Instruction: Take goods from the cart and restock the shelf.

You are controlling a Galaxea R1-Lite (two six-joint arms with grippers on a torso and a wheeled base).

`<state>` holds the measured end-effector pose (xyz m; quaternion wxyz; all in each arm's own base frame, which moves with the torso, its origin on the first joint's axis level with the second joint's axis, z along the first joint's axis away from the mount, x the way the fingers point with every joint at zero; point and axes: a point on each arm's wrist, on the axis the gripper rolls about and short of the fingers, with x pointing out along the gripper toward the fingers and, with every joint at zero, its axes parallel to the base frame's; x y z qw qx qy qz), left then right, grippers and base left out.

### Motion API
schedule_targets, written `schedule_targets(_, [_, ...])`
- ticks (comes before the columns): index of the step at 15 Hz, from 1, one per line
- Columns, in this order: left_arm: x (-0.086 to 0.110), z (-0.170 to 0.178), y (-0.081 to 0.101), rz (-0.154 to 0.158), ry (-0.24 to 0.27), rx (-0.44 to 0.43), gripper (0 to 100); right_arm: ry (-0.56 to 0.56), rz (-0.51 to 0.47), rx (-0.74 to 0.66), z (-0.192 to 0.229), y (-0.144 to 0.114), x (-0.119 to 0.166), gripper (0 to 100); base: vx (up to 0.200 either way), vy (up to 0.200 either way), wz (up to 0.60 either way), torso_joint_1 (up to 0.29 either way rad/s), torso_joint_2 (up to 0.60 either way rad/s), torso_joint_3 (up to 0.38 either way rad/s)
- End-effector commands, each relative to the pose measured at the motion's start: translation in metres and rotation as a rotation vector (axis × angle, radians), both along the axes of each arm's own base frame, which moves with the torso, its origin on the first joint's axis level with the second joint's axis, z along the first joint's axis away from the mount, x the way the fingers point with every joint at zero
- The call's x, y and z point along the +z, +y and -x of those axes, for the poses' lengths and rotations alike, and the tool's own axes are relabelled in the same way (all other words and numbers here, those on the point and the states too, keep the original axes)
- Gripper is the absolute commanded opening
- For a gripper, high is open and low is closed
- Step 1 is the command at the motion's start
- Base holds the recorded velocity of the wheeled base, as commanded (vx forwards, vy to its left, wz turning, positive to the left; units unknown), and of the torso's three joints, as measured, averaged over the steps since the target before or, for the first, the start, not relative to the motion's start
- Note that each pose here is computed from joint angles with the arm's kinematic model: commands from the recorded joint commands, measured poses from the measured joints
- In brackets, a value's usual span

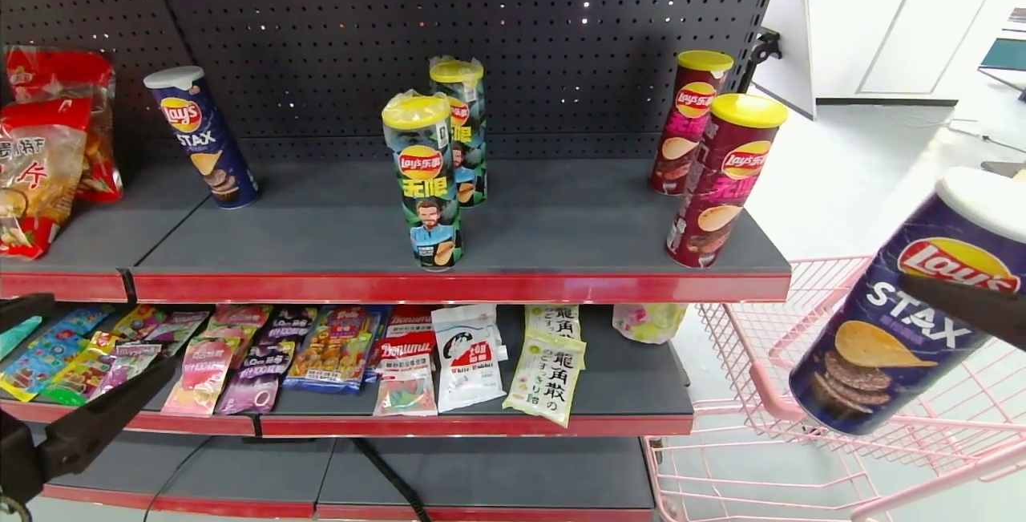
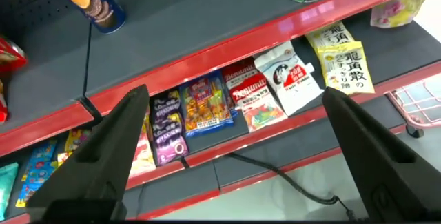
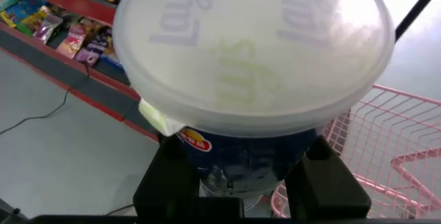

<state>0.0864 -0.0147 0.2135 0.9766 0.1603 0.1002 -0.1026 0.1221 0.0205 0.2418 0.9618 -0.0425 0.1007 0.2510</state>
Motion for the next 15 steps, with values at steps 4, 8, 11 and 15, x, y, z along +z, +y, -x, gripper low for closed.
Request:
schedule_targets(4, [0.0, 0.0, 0.0, 0.0, 0.001, 0.0, 100, 0.023, 0.054, 0.063, -0.002, 0.007, -0.013, 0, 0.0, 0.05, 0.0, 0.008, -0.01, -0.01])
schedule_targets(8, [-0.002, -0.001, 0.0, -0.003, 0.008, 0.0, 100, 0.035, 0.055, 0.095, -0.003, 0.011, -0.015, 0, 0.0, 0.2, 0.0, 0.007, 0.0, -0.001])
schedule_targets(11, [-0.003, 0.0, 0.0, -0.002, 0.01, 0.002, 100, 0.036, 0.05, 0.108, -0.002, 0.012, -0.016, 0, 0.0, 0.2, 0.0, 0.003, 0.0, -0.001])
schedule_targets(15, [-0.002, 0.0, 0.0, -0.002, 0.008, 0.002, 100, 0.032, 0.043, 0.181, 0.002, 0.016, -0.017, 0, 0.0, 0.2, 0.0, 0.002, 0.01, -0.002])
